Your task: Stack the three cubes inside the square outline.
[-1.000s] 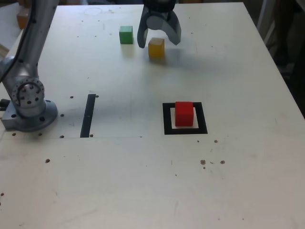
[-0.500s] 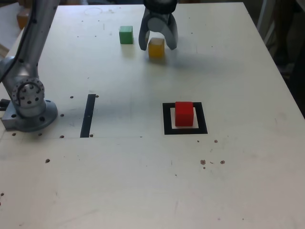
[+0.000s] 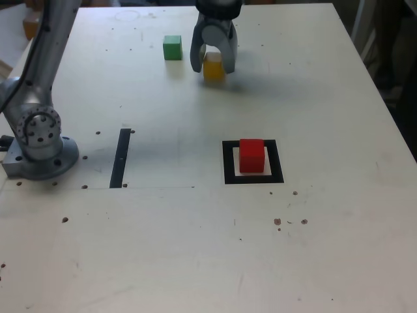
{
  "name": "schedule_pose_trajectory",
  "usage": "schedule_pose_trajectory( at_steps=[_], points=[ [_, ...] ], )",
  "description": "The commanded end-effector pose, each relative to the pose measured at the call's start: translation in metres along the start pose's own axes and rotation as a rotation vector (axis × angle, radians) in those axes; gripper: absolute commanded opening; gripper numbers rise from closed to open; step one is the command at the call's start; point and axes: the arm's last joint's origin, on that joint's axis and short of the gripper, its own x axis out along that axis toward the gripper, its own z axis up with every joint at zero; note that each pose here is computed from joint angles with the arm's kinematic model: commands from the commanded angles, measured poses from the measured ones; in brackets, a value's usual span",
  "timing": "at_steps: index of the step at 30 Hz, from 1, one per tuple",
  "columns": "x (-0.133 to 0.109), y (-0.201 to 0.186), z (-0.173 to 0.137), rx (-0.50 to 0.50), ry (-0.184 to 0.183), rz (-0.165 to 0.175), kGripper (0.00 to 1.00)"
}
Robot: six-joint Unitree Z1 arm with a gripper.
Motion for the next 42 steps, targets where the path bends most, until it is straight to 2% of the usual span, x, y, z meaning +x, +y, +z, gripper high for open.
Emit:
schedule_pose_trajectory(
  at_steps=[1, 8, 12, 19, 26, 36, 39, 42],
  points=[
    [0.001, 0.001, 0.001, 0.003, -0.001, -0.009, 0.14],
    [-0.004, 0.001, 0.001, 0.004, -0.010, -0.020, 0.13],
    [-0.012, -0.002, 0.000, 0.009, -0.021, -0.012, 0.11],
    [-0.050, -0.028, 0.004, 0.030, -0.048, 0.018, 0.10],
    [-0.089, -0.081, 0.025, 0.068, -0.076, 0.041, 0.10],
    [-0.115, -0.182, 0.039, 0.092, -0.091, 0.052, 0.11],
    [-0.120, -0.208, 0.038, 0.080, -0.105, 0.038, 0.11],
    [-0.121, -0.229, 0.038, 0.062, -0.113, 0.008, 0.11]
  ],
)
